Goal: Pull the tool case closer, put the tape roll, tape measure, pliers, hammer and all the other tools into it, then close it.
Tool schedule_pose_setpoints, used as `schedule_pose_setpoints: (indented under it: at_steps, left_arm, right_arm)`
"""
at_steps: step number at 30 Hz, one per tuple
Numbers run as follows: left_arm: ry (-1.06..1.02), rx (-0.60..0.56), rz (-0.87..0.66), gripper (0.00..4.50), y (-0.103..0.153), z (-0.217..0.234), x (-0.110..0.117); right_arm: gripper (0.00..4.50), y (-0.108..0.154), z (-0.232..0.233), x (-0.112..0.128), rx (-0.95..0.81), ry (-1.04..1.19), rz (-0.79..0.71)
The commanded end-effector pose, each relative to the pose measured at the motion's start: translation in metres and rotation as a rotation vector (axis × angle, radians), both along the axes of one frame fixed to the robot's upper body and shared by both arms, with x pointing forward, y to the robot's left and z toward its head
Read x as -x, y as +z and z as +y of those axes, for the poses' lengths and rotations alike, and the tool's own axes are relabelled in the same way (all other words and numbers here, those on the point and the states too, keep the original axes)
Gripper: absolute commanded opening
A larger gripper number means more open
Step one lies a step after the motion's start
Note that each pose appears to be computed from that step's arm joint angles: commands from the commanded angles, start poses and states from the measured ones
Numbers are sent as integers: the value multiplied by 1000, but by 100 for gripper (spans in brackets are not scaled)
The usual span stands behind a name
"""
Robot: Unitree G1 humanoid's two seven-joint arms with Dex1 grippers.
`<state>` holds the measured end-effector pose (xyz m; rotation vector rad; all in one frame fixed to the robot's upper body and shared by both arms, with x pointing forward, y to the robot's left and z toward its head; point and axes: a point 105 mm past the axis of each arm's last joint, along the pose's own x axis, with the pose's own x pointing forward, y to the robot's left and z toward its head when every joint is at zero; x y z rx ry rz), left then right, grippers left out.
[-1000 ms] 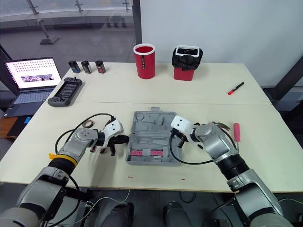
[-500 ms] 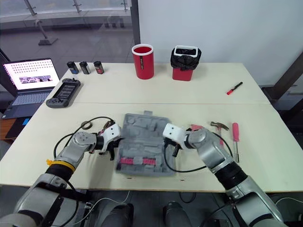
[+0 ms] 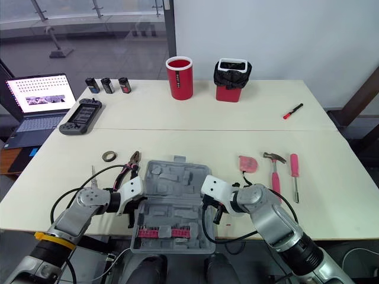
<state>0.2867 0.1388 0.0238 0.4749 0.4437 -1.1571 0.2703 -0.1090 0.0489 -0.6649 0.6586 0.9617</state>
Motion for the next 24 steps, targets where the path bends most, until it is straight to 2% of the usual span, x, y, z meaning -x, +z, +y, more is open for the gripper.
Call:
schedule_pose_setpoints:
  at_steps: [1,9,17,24]
  left_arm:
    - [62,-125,66,7,-17,34,-3]
    - [46,-166,51,7,-5,50,-5]
    - [20,-181,56,7,5,56,6]
    - [-8,-194,48,7,5,52,9]
  right_arm:
    - [0,5,2,-3,-2,10,-22]
    - [0,12,-5,-19,13,-27,-60]
    - [0,11,-7,-18,13,-22,-58]
    - [0,10,-1,6,15,59,18]
